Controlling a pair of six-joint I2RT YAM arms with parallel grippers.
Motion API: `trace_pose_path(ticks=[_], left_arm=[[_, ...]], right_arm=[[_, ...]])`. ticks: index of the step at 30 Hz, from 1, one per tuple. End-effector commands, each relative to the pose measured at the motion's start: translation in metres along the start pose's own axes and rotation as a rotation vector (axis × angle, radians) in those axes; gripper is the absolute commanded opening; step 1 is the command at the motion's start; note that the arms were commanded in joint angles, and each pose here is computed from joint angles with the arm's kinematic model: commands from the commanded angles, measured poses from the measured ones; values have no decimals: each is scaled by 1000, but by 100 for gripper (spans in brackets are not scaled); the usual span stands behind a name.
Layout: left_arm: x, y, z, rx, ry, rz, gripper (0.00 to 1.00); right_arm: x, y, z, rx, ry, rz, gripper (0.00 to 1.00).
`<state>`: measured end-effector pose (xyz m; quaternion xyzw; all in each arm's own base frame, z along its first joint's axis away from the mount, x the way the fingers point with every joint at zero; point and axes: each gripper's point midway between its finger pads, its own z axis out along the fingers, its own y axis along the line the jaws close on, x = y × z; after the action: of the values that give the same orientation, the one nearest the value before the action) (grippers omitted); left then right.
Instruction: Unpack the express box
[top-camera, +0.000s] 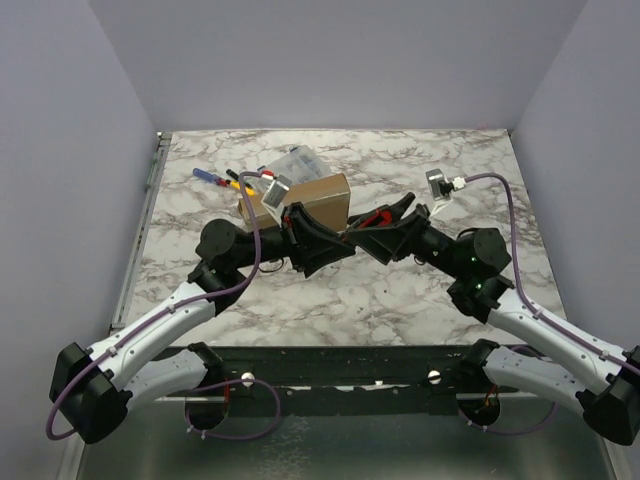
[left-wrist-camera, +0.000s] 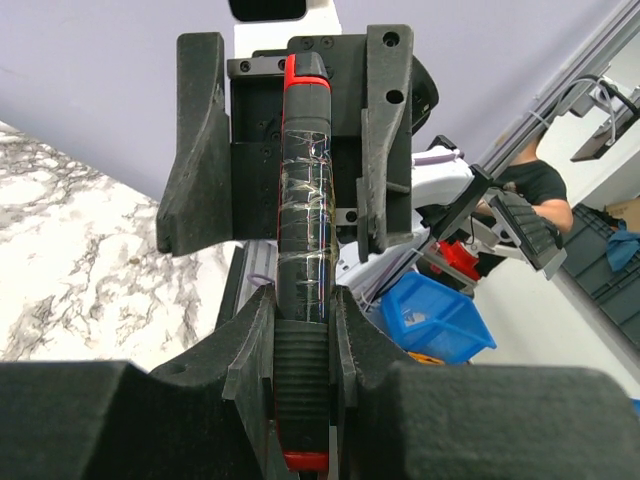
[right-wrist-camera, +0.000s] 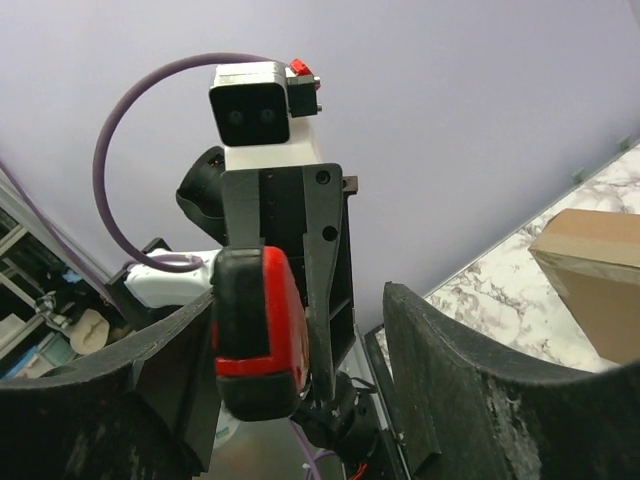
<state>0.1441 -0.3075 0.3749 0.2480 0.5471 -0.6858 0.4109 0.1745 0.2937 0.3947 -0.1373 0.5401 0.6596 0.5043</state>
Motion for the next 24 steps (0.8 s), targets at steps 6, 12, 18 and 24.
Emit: trace_pose_path(ticks=[6,12,18,24], left_arm=[[-11,-1,8,30,-46,23,0],[-8,5,9,20,-41,22,0],[-9,15,11,-9,-38,10,16],[-27,71,-20,-287,-35,15,84]], right_arm=[[-11,-8,13,21,-50,10,51],[-9,-17,20,45,-37,-5,49],[-15,-48,18,214,-70,-23,0],[-44,-112,-1,634,-92,-202,1]])
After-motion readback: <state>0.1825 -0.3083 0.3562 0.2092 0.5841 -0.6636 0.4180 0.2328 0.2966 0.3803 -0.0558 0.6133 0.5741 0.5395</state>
